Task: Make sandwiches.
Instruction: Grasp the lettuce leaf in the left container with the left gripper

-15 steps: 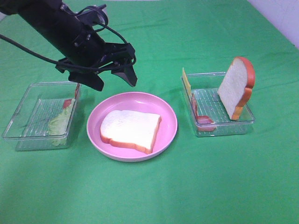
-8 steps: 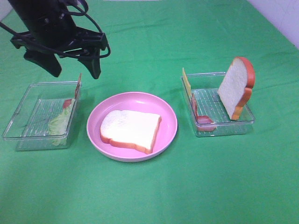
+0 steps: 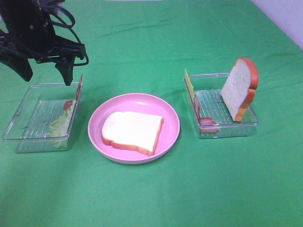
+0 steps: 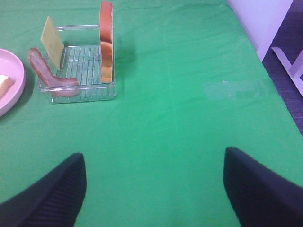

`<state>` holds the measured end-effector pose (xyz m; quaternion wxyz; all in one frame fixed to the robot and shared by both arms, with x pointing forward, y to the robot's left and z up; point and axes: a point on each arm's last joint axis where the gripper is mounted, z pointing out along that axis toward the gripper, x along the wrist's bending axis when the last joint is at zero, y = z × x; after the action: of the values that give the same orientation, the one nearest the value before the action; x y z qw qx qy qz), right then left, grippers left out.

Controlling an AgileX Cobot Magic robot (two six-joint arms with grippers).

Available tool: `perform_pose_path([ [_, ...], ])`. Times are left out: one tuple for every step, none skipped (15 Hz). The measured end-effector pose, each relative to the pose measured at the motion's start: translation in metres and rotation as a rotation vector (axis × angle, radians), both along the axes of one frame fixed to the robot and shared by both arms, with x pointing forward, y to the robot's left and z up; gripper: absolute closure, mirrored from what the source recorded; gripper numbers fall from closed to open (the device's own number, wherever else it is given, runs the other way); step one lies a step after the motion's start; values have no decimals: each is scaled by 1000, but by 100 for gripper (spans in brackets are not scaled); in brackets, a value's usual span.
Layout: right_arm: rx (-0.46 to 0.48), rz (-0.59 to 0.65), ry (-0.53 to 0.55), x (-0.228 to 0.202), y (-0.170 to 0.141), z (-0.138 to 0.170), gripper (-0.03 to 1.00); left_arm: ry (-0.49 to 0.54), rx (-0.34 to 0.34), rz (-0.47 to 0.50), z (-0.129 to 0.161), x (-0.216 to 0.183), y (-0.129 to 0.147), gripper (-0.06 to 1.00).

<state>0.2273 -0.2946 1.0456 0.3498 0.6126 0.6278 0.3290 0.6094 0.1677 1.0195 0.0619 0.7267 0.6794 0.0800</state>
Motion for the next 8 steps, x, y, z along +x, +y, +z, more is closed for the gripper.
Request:
perform_pose_path([
  [0,0,0,0,0,0,21,15,5,2,-3,0,1,19],
  [0,0,0,0,0,0,21,50,15,-3,-10,1,0,19],
  [0,0,0,0,0,0,21,126,22,-7,-29,2,-2,19],
  [0,0,0,0,0,0,21,143,24,-6,-35,3,-3,19],
  [0,0,0,0,0,0,21,161,30,-6,-43,5,-4,19],
  [0,0,0,0,0,0,21,171,31,-5,-48,6,-5,19],
  [0,0,0,0,0,0,21,176,31,-5,-52,7,-5,19],
  [0,0,0,0,0,0,21,185,29,-3,-57,8,-6,19],
])
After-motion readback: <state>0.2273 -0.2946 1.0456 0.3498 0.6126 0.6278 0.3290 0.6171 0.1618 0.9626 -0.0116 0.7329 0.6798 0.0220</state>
